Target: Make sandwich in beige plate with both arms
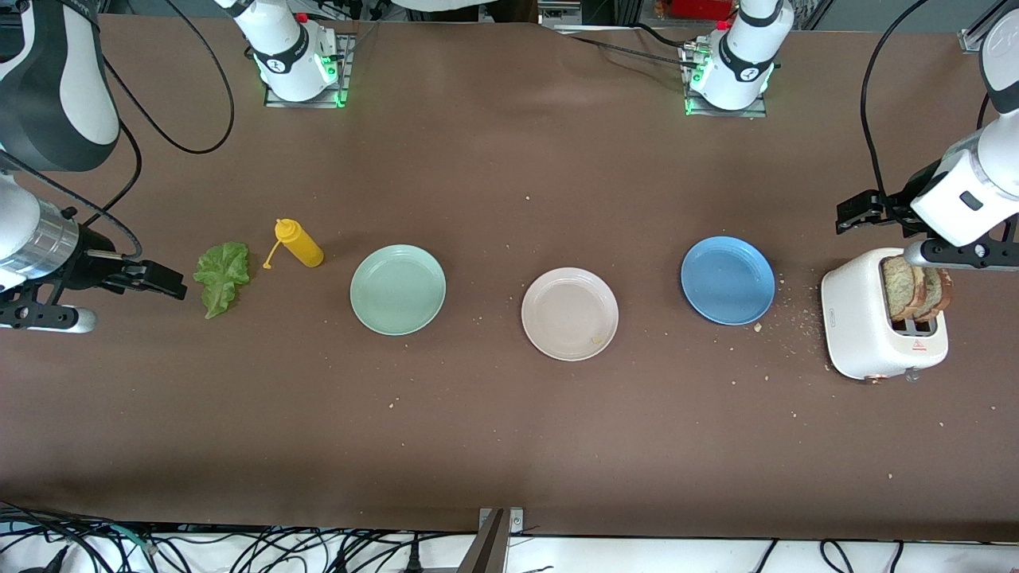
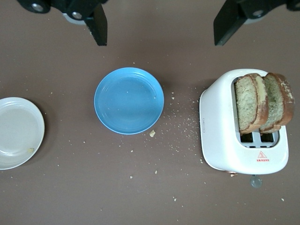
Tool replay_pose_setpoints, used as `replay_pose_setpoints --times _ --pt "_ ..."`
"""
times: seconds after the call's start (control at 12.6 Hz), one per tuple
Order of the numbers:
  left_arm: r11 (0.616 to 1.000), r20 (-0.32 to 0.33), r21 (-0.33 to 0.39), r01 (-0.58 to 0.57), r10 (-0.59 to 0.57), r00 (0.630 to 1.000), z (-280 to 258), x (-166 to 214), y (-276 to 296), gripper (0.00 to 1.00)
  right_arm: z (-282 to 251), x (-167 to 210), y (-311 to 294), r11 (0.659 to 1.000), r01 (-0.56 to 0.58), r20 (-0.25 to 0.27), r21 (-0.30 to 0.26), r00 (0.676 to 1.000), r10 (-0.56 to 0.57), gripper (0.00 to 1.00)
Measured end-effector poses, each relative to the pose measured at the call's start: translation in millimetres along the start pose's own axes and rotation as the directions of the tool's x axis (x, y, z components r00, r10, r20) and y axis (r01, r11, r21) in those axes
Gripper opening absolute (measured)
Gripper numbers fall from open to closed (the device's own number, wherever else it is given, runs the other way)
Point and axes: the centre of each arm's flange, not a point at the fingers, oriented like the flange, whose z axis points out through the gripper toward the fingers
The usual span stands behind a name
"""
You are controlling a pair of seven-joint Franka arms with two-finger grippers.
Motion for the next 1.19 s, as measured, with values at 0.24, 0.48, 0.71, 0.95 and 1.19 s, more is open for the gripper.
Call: replay_pose_setpoints --times 0.24,0.48,0.71,0.95,1.19 --pt "1.000 0.000 0.000 0.000 0.000 1.000 0 0 0 1.00 2 0 -1 1.000 0.001 0.004 0.000 1.000 -0.001 1.00" --pt "1.000 0.000 0.000 0.000 0.000 1.000 0 0 0 1.00 5 0 -2 1.000 0.003 0.012 -0.001 1.000 -0.003 1.00" --pt "1.000 0.000 0.000 0.001 -0.001 1.000 0 0 0 1.00 6 0 -2 1.000 0.003 0.015 -0.001 1.000 -0.003 1.00" --pt "1.000 0.002 0.000 0.009 -0.009 1.000 2 1 -5 1.00 6 0 -1 1.000 0.005 0.014 -0.006 1.000 -0.005 1.00" --pt "0.999 0.049 0.000 0.032 -0.032 0.998 27 13 -17 1.00 7 0 0 1.000 0.010 0.014 -0.023 1.000 -0.010 1.00"
